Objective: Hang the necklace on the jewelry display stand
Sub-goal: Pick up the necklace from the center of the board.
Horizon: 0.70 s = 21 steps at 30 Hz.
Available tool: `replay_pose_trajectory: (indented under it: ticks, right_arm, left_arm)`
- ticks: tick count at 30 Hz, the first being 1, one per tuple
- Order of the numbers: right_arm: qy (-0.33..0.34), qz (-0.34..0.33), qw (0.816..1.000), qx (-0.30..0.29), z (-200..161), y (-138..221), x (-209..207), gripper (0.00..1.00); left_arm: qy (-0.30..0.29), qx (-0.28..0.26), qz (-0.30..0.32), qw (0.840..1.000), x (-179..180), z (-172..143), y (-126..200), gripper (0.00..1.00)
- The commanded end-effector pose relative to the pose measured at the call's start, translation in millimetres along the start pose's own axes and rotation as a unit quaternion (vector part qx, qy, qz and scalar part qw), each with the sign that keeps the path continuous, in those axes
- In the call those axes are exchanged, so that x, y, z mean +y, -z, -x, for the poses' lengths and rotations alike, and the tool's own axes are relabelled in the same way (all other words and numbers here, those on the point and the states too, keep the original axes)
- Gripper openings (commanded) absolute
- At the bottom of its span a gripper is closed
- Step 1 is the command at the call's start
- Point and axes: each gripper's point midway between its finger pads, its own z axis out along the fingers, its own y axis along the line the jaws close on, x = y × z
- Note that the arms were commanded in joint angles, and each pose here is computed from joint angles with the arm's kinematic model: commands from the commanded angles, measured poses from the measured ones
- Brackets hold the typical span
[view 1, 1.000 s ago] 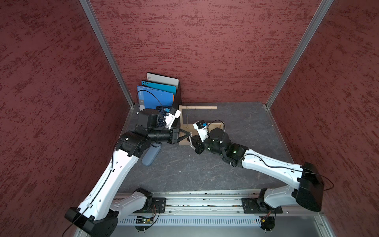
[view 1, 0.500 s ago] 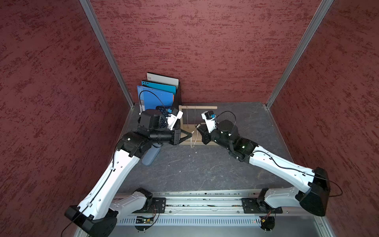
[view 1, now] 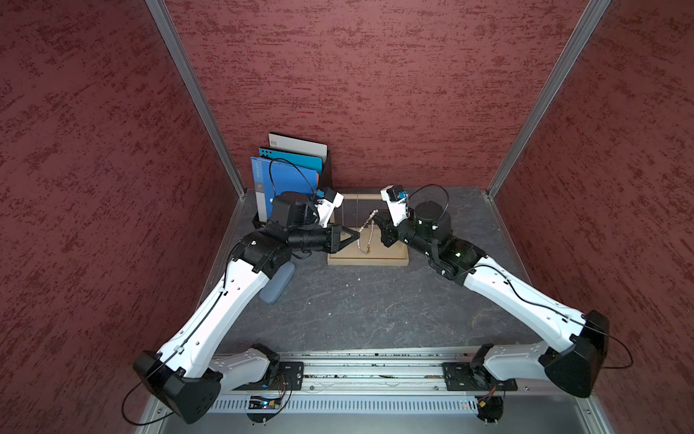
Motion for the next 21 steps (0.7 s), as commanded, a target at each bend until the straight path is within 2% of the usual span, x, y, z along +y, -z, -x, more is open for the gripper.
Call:
replay_pose_trajectory:
  ticks: [1,10,21]
  right_arm:
    - [0.001,-0.027,1.000,-0.010,13,-1,-21,0.00]
    - [-0.002,-0.072,0.997,-0.004,19,-9,-57,0.00]
    - [-0.018,-0.110,0.994,-0.021,34,-11,-102,0.00]
  left_arm:
    - [-0.011,-0.020,-0.005,1.000,-9,16,0,0.00]
    - [-0.005,-0.034,0.010,0.999,2,41,-21,0.00]
    - [-0.003,-0.040,0.004,0.999,11,71,-63,0.00]
